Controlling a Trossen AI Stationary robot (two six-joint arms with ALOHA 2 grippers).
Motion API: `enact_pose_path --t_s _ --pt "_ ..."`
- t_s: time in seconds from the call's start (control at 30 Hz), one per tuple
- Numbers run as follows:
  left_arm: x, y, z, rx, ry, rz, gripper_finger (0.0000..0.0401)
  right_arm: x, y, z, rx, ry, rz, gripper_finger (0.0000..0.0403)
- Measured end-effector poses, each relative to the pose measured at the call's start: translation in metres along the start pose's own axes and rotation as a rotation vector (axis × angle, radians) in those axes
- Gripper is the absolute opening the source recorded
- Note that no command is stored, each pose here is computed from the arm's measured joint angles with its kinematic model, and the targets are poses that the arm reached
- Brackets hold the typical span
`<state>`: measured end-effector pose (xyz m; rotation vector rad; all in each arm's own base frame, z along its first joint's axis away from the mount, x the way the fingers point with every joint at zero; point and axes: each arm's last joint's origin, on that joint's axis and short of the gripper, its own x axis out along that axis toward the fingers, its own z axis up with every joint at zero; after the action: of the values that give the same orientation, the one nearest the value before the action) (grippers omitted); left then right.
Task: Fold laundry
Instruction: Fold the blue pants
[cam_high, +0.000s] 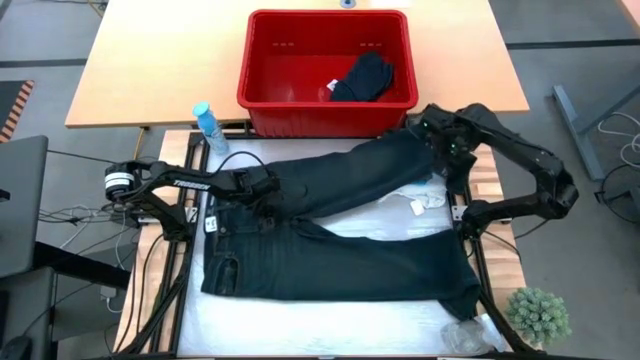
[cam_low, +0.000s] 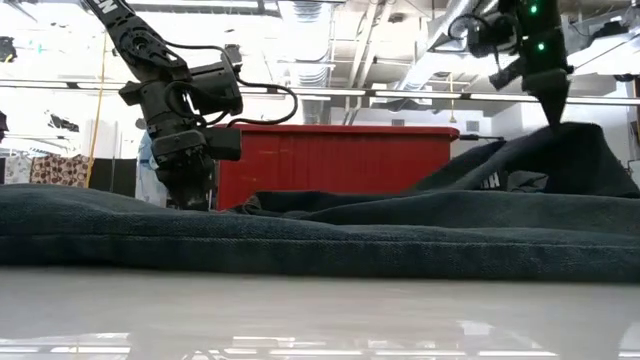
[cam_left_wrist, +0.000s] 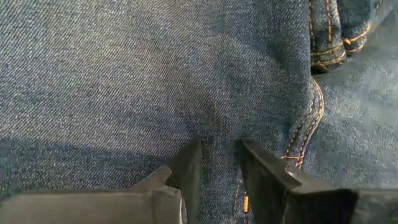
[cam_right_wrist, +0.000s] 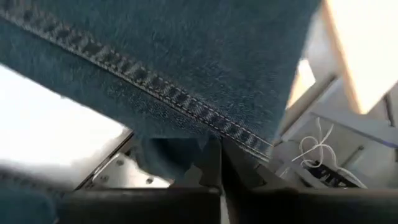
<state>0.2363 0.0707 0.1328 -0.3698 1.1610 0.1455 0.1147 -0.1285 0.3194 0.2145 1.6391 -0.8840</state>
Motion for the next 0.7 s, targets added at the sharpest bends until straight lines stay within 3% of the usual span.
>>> enact_pose_path --t_s 0.23,0.37,0.47,0.6,0.7 --pt "0.000 0.000 -0.002 0.013 0.023 -0.004 0.0102 0.004 -0.003 -0.001 -0.060 -0.022 0.012 0.0120" --pt "0.000 0.000 -0.002 0.013 0.024 -0.004 0.0102 -0.020 -0.011 0.002 -0.078 -0.149 0.094 0.0170" --pt "0.000 0.000 -0.002 0.013 0.024 -0.003 0.0102 -0.041 -0.021 0.006 -0.091 -0.285 0.083 0.0201" --pt "0.000 0.000 -0.002 0.014 0.020 -0.003 0.0102 -0.056 -0.037 0.026 -0.068 -0.458 -0.042 0.0216" --pt "0.000 0.000 -0.002 0.014 0.015 -0.003 0.0102 -0.048 -0.047 0.049 -0.130 -0.464 -0.039 0.0213"
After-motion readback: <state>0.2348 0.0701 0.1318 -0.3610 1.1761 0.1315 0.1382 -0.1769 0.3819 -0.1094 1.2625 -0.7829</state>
